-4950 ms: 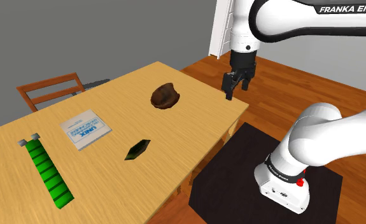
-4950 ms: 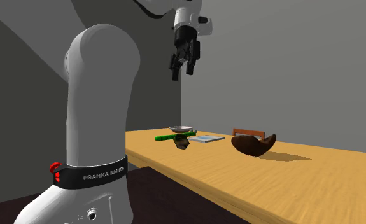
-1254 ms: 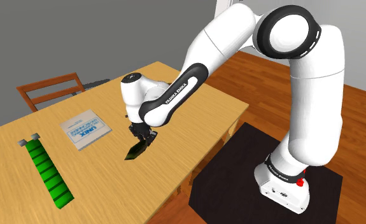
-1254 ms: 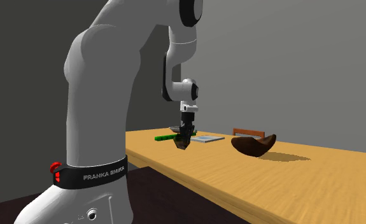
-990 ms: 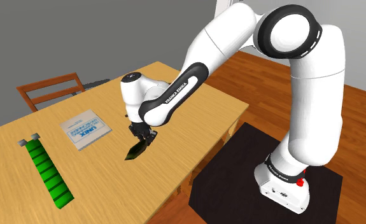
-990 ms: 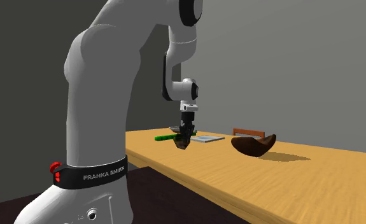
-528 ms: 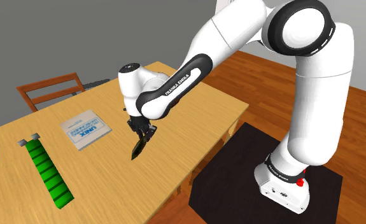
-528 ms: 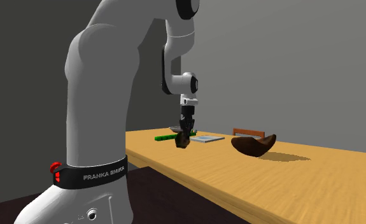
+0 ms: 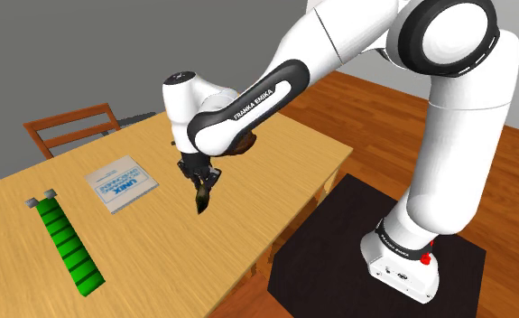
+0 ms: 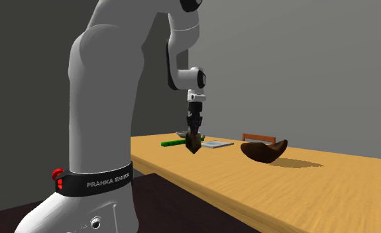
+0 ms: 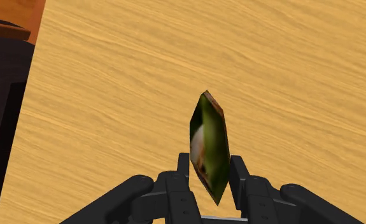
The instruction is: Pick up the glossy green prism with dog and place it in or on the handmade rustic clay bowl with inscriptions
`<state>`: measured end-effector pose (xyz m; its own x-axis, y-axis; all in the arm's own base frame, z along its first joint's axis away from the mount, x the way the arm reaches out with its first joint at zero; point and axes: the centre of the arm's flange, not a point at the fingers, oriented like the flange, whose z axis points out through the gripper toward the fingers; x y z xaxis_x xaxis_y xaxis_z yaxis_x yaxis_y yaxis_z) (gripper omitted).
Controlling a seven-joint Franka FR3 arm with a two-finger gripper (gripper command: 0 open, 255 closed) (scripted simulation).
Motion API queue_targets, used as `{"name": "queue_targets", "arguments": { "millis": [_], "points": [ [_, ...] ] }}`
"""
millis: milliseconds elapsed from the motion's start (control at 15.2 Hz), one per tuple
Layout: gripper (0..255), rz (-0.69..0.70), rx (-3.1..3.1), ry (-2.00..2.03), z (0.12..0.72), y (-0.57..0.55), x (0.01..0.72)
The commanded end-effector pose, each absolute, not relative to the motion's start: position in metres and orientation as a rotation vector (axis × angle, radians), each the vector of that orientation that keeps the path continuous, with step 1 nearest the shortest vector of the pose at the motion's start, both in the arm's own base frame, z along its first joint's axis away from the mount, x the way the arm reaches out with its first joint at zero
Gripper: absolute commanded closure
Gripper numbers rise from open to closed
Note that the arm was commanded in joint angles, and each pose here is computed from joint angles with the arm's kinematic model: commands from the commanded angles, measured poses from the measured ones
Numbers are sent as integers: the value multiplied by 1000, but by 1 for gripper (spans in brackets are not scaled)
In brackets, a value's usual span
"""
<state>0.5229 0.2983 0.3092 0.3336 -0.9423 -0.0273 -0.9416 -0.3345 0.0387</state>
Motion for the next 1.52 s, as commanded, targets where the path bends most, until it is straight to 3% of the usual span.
{"name": "queue_targets", "arguments": {
  "millis": [0,1056,1452],
  "points": [
    [255,-70,2552,-1803,320,298,523],
    [255,-70,2552,-1803,405,298,523],
    [255,-70,2552,-1803,407,226,557]
  ]
}}
